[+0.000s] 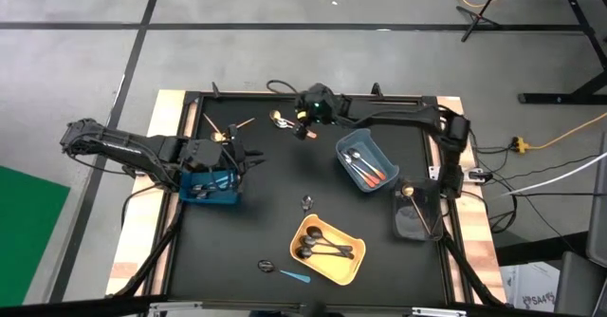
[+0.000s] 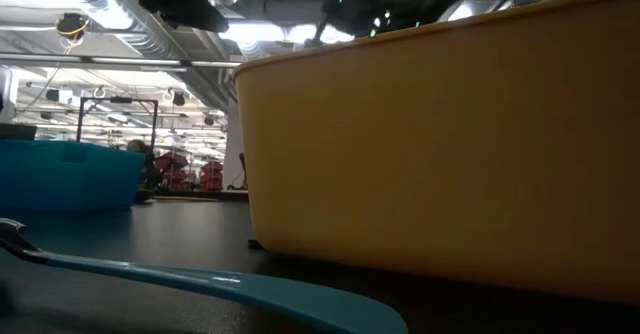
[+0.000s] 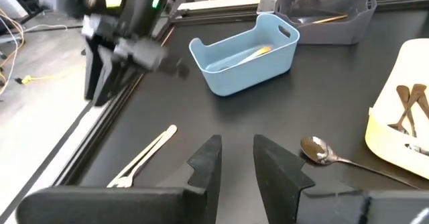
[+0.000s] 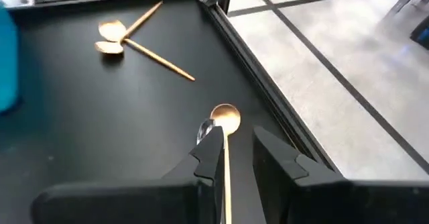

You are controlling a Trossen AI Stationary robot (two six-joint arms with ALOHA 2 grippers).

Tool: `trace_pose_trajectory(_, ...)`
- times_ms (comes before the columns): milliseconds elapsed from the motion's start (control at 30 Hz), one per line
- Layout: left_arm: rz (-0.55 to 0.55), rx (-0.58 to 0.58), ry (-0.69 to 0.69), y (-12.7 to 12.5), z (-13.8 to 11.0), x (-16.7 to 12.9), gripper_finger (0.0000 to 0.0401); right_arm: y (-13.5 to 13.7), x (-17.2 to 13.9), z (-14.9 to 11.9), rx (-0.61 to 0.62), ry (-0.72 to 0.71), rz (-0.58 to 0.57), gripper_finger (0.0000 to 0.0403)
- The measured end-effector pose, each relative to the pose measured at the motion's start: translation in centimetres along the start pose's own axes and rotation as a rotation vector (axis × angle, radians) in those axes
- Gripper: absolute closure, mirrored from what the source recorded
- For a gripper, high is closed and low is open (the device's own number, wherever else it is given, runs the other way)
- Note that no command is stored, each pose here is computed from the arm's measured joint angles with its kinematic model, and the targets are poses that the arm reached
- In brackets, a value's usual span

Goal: Sort silverware by color (type)
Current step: Put the orange spoon into the gray bin

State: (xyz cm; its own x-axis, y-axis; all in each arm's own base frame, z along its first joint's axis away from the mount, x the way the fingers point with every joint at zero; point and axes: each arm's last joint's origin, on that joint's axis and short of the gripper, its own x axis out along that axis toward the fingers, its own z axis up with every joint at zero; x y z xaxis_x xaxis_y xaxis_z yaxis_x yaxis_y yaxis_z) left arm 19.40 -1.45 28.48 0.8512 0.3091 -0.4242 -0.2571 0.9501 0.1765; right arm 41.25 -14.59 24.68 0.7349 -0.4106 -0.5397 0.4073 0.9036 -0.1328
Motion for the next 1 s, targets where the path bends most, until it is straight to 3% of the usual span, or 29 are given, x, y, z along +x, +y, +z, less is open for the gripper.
trace_pose_trajectory(400,0.035,-0.001,-0.003,0.1,0.0,0.0,0.0321,-1.0,5.8,-4.4,0.000,0.088,0.039,0.0338)
trace_pose_trajectory(600,0.058,0.000,-0.004,0.2,0.0,0.0,0.0321,-1.1,6.0,-4.5,-0.033,0.091,-0.014,0.0338)
trace_pose_trajectory(1000,0.057,-0.001,-0.004,0.2,0.0,0.0,0.0321,-0.7,5.8,-3.8,-0.019,0.112,0.031,0.0338)
